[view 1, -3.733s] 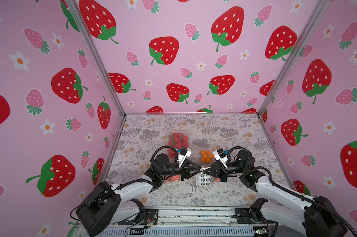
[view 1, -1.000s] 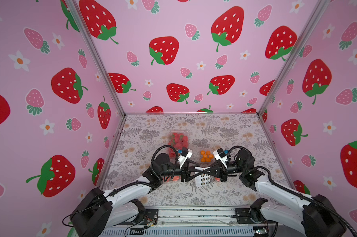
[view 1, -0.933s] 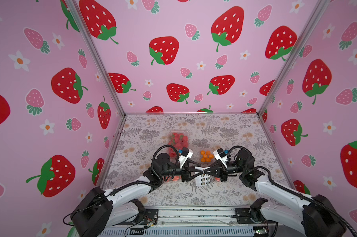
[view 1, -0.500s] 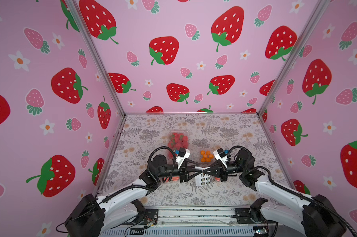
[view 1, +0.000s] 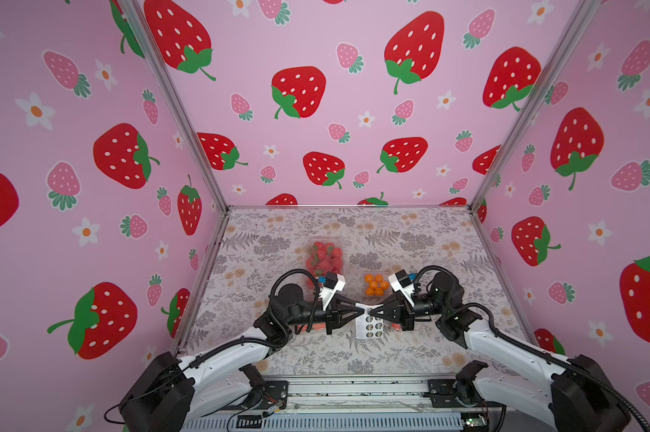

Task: Label fruit boxes
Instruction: Adjust the label sticker, then tear off the label from the label sticker.

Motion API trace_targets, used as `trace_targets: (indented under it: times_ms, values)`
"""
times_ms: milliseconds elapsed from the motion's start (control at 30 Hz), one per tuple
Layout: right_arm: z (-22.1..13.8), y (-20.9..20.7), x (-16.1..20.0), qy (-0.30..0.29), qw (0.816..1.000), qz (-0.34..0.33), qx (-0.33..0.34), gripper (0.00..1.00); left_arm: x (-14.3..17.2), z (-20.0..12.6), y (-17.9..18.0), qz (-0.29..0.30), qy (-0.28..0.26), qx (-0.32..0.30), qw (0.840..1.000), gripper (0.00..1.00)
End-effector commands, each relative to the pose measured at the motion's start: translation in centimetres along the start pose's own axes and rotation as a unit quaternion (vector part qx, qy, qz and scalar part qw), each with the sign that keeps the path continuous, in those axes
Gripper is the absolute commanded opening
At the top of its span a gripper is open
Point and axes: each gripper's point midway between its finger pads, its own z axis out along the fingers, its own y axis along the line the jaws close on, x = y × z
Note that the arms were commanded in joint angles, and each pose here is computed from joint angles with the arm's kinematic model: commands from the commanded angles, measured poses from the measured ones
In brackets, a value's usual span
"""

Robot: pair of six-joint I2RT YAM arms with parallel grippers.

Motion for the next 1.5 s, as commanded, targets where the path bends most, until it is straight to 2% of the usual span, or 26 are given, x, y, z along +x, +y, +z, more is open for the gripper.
trace_targets:
  times_ms: [0, 33, 67, 233, 300, 333, 367, 400, 433, 467, 533, 567, 600, 667, 833, 933, 1100, 1233, 1300, 1467]
  values:
    - [0.0, 0.4, -1.2, -0.009, 1.000, -0.024, -0.002, 0.00, -1.2, -0.2, -0.9, 0.028, -0.016, 0.017, 0.999, 0.09]
    - [0.0, 0.5, -1.3, -0.009, 1.000, -0.025, -0.003, 0.00, -1.3, -0.2, -0.9, 0.028, -0.017, 0.018, 0.999, 0.02]
    - [-0.1, 0.5, -1.3, -0.010, 1.000, -0.026, -0.002, 0.00, -1.2, -0.2, -0.9, 0.027, -0.016, 0.016, 0.999, 0.00]
    - [-0.1, 0.0, -1.2, -0.009, 1.000, -0.022, 0.013, 0.00, -1.4, -0.2, 0.1, 0.017, -0.018, -0.005, 1.000, 0.00]
    - [-0.2, -0.2, -1.3, -0.012, 0.999, -0.021, 0.023, 0.04, -1.5, -0.2, 0.4, 0.013, -0.023, -0.012, 1.000, 0.00]
    - [-0.3, -0.5, -1.4, -0.013, 0.999, -0.019, 0.036, 0.15, -1.6, -0.2, 0.6, 0.010, -0.025, -0.017, 0.999, 0.00]
    - [-0.4, -1.3, -1.3, -0.013, 0.998, -0.008, 0.062, 0.32, -1.7, -0.3, 1.0, 0.006, -0.028, -0.027, 0.999, 0.00]
    - [-0.9, -2.8, -1.3, -0.012, 0.993, 0.007, 0.116, 0.50, -1.7, -0.3, 1.6, -0.002, -0.029, -0.043, 0.999, 0.00]
    - [-2.1, -5.1, -1.1, -0.008, 0.978, 0.039, 0.206, 0.63, -1.7, -0.4, 2.5, -0.012, -0.027, -0.067, 0.997, 0.00]
    - [-4.2, -7.9, -0.3, 0.004, 0.946, 0.084, 0.314, 0.74, -1.7, -0.5, 3.4, -0.019, -0.025, -0.094, 0.995, 0.00]
    - [-8.3, -9.6, 0.1, 0.000, 0.885, 0.117, 0.450, 0.81, -1.7, -0.4, 4.4, -0.026, -0.023, -0.117, 0.993, 0.00]
    - [-9.3, -9.6, 0.2, -0.007, 0.871, 0.115, 0.478, 0.82, -1.8, -0.2, 4.5, -0.027, -0.025, -0.115, 0.993, 0.00]
    - [-9.9, -9.5, 0.0, -0.014, 0.860, 0.108, 0.498, 0.81, -1.9, 0.0, 4.5, -0.031, -0.026, -0.109, 0.993, 0.00]
    - [-9.9, -8.8, -0.1, -0.006, 0.852, 0.095, 0.515, 0.78, -1.9, 0.5, 4.5, -0.038, -0.022, -0.102, 0.994, 0.00]
    - [-6.3, -7.1, -1.5, 0.013, 0.853, 0.028, 0.521, 0.67, -2.1, 0.9, 5.2, -0.045, -0.027, -0.113, 0.992, 0.00]
    - [-4.3, -6.4, -2.4, 0.025, 0.841, -0.005, 0.541, 0.61, -1.9, 1.2, 5.5, -0.052, -0.025, -0.115, 0.992, 0.00]
    - [-1.4, -6.6, -2.5, 0.035, 0.846, -0.024, 0.531, 0.49, -2.1, 1.2, 5.5, -0.052, -0.026, -0.118, 0.991, 0.00]
    - [-1.2, -7.2, -2.5, 0.038, 0.837, -0.027, 0.546, 0.41, -2.1, 1.1, 5.3, -0.051, -0.026, -0.116, 0.992, 0.00]
    - [-0.9, -7.3, -2.3, 0.041, 0.839, -0.026, 0.542, 0.36, -2.0, 1.0, 5.3, -0.050, -0.027, -0.117, 0.992, 0.00]
    - [-0.3, -7.1, -1.9, 0.044, 0.850, -0.018, 0.525, 0.14, -1.9, 1.0, 5.2, -0.051, -0.027, -0.113, 0.992, 0.00]
